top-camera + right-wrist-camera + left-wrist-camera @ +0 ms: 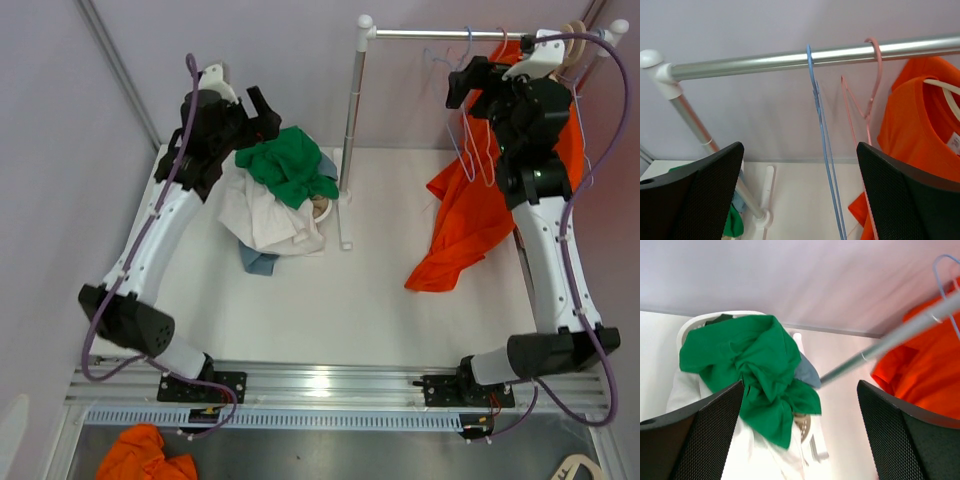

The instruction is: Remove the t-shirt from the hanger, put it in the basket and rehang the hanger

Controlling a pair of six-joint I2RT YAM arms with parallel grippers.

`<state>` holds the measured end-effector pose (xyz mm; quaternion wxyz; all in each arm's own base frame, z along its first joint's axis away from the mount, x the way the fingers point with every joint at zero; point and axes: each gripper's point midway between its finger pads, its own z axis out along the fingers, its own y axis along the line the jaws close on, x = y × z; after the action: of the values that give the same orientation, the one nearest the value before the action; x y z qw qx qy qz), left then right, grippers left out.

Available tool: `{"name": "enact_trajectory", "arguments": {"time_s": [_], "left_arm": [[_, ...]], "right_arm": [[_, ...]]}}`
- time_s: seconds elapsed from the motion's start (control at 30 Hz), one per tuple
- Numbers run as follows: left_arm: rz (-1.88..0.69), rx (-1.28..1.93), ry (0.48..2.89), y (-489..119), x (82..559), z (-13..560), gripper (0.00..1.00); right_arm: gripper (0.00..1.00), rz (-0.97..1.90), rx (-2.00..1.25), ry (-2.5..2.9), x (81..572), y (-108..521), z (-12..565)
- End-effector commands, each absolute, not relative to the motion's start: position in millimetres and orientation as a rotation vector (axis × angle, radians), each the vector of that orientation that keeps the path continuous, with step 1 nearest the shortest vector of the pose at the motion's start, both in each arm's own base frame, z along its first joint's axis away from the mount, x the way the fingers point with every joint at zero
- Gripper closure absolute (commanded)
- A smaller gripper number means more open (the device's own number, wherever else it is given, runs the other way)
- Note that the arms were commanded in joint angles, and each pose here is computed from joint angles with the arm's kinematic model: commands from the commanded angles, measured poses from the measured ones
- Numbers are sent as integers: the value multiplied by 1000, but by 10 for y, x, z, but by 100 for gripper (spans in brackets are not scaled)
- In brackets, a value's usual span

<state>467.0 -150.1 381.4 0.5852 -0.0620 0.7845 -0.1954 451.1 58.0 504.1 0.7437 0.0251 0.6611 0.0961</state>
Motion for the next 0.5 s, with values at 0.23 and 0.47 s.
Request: {"name": "enact_trajectory", "arguments": {"time_s": [0.23, 0.47], "left_arm": [[-589, -15, 1689, -1526, 3449, 4011, 0], [-656, 9, 1702, -1585, 2732, 3335, 0]], "right_arm": [[1, 358, 34, 1498, 3387, 845, 4629], [1, 530, -5, 1610, 2868, 1205, 3794]]}}
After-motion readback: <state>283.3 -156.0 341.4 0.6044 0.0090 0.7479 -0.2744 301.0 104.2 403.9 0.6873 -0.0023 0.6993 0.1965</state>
